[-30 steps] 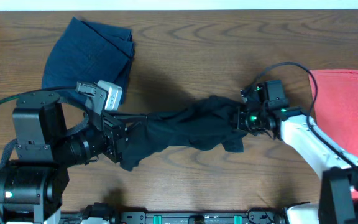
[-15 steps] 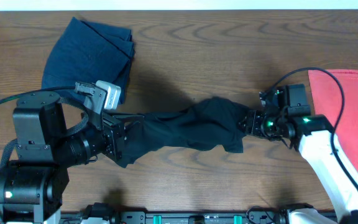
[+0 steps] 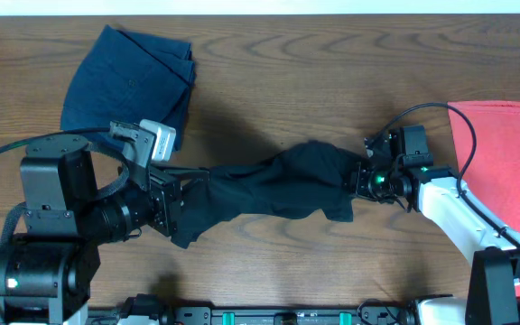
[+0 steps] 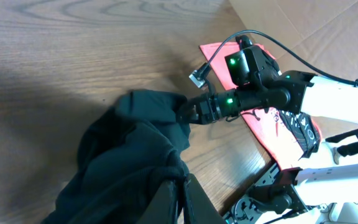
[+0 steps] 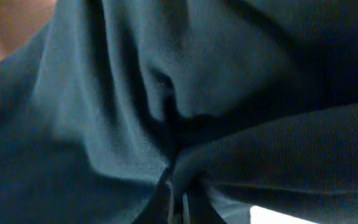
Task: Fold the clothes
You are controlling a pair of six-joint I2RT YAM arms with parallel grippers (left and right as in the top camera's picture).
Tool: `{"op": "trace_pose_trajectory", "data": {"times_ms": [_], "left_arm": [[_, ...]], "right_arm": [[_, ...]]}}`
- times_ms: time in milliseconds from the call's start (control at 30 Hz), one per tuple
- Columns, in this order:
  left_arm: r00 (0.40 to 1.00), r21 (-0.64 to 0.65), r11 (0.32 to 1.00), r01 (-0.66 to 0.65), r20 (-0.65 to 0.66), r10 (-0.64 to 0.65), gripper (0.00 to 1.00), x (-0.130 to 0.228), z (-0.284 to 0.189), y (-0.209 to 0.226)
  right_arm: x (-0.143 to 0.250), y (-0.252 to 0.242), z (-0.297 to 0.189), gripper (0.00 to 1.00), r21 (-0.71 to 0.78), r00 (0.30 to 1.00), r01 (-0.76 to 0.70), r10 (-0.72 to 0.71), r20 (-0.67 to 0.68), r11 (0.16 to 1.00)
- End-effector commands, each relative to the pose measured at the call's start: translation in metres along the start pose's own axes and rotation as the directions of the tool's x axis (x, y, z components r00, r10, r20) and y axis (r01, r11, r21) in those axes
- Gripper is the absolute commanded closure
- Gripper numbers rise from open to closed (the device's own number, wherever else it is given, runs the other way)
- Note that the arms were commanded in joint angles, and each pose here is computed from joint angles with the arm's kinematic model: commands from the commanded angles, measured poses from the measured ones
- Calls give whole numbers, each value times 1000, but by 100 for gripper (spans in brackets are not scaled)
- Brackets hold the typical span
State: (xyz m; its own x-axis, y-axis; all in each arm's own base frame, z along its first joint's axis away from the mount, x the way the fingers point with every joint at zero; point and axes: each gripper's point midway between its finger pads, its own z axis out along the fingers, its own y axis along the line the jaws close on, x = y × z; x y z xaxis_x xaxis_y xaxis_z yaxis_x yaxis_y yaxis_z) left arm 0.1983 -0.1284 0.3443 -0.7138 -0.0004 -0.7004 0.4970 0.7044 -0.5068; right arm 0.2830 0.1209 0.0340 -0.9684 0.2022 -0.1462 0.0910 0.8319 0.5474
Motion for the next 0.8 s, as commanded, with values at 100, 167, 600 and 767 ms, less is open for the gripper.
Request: {"op": "trace_pose_trajectory", "data": {"times_ms": [100,167,600,767], "left_arm": [[1000,-35,999,-21,14,21,94,-2,-6,1],[1000,-34,999,-20,13,20,94,-1,-6,1],[997,-305,952,29,-63,-50,94,21,-14,48],[990,-375,926,40,-111,-87,94,25,-7,70]], "right_arm": [[-1,32,-55,99,-65,999,36,-35,19,997],[3,33,-80,99,-28,999,28,-28,32,999],[43,15,-150,99,201,997,-74,66,44,977],[3,14,-125,99,177,993,-86,69,99,980]]}}
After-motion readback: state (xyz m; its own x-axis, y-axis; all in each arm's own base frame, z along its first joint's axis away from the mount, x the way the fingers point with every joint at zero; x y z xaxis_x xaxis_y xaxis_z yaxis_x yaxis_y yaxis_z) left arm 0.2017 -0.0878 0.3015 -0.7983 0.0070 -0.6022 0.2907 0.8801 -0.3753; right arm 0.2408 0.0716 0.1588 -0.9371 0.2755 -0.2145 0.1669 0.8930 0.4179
